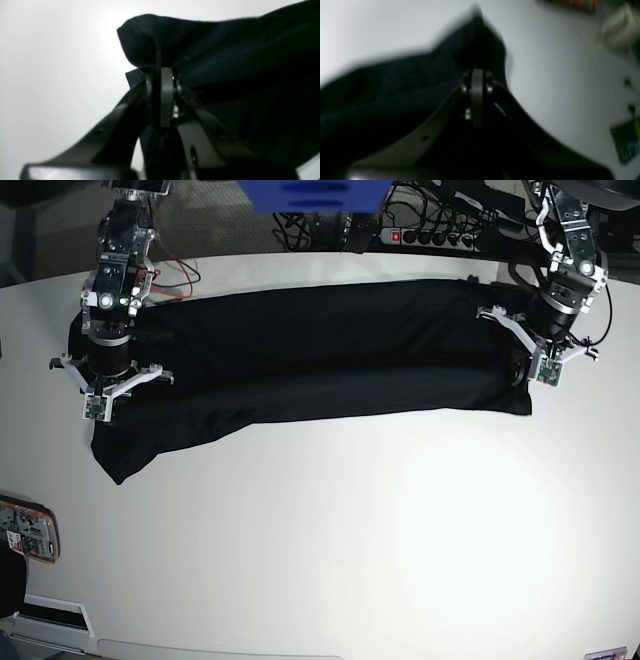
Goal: Fold the T-shirt properly
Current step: 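Lower the folded edge onto the collar edge and release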
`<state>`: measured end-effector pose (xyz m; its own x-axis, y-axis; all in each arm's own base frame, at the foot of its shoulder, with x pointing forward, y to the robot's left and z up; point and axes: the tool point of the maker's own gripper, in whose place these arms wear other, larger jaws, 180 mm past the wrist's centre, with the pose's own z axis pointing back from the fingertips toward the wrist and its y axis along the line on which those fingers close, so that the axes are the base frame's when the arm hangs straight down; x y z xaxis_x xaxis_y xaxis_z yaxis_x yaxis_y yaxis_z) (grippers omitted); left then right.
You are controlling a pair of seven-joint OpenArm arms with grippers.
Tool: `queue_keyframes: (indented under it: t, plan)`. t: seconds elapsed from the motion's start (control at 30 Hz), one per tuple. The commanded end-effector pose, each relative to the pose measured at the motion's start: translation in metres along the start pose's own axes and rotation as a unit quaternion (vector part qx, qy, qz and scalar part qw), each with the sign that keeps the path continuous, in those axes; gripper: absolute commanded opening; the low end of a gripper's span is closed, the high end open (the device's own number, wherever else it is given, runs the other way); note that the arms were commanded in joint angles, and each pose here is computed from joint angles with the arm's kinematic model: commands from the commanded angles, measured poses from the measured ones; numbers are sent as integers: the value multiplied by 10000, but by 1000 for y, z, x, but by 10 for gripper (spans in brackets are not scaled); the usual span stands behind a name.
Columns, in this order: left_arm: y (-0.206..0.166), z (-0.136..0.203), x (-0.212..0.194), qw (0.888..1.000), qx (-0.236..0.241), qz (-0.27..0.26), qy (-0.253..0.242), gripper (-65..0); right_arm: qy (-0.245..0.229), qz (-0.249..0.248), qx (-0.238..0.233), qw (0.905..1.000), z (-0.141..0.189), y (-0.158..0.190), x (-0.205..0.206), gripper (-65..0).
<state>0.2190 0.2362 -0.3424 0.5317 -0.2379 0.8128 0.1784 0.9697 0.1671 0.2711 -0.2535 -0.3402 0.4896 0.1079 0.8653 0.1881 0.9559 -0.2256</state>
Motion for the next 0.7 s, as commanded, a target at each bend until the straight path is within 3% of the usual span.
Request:
queue_keyframes:
  t: [0.0, 0.37, 0.67]
  plan:
    - [-2, 8, -3, 10000, -23, 20, -21, -650, -20, -9, -69, 10000, 5, -3, -1, -650]
    - [-12, 7, -49, 9979, -222, 201, 570, -650, 272, 22, -5, 9996, 15, 2, -25, -650]
    - [-13, 7, -54, 9975, -229, 195, 642, -650, 416, 44, -15, 9991, 19, 0, -35, -650]
